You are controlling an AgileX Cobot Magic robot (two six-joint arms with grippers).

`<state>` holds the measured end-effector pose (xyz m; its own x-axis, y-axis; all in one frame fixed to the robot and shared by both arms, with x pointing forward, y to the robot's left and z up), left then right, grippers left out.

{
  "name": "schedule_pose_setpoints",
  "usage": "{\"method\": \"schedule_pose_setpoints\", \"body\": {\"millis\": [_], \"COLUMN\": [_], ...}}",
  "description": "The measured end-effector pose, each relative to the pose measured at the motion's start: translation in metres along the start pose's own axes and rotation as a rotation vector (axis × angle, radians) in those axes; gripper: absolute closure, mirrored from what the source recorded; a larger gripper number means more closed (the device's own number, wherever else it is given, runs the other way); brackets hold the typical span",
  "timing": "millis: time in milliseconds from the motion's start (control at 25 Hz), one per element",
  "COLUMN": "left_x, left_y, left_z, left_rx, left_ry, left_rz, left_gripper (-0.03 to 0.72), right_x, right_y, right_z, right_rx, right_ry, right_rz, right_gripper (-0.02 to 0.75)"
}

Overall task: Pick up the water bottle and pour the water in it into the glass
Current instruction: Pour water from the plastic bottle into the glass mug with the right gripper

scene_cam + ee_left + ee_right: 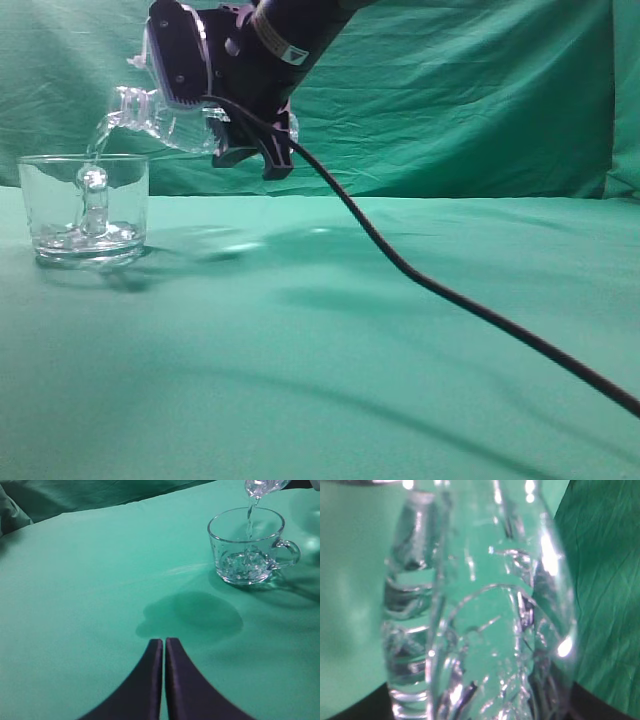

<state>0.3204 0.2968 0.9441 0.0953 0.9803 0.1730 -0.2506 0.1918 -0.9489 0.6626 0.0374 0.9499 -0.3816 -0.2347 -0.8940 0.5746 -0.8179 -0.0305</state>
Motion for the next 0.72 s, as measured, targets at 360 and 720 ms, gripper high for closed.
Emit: {"method": "schedule_pose_setpoints", "body": {"millis": [360, 720], "left_x": [0.0, 0.0], "left_y": [0.0, 0.0], "left_z": [0.0, 0.0], "left_rx": [0.0, 0.0], "left_ry": [0.0, 0.0], "left_rz": [0.0, 0.0], "left_gripper": [0.688, 0.688], "right_x": [-0.0007, -0.0024], "right_y": [0.0029, 0.0028], "right_z": [0.0, 0.0011], "right_rx": [0.024, 0.024], "right_ry": [0.005, 0.009], "right_rz": [0.047, 0.05], "right_gripper": [0.361, 0.361]}}
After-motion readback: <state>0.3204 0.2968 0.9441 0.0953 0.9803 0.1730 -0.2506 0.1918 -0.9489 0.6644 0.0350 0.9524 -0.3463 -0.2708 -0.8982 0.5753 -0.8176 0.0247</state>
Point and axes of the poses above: a point on each arm's last joint axis where the gripper is mounted, z pointing back along that axis away from the gripper, x along the wrist's bending axis when the last joint is at zero, y = z × x, the point moved 3 cm from there along -z, pointing out along that axis toward the gripper
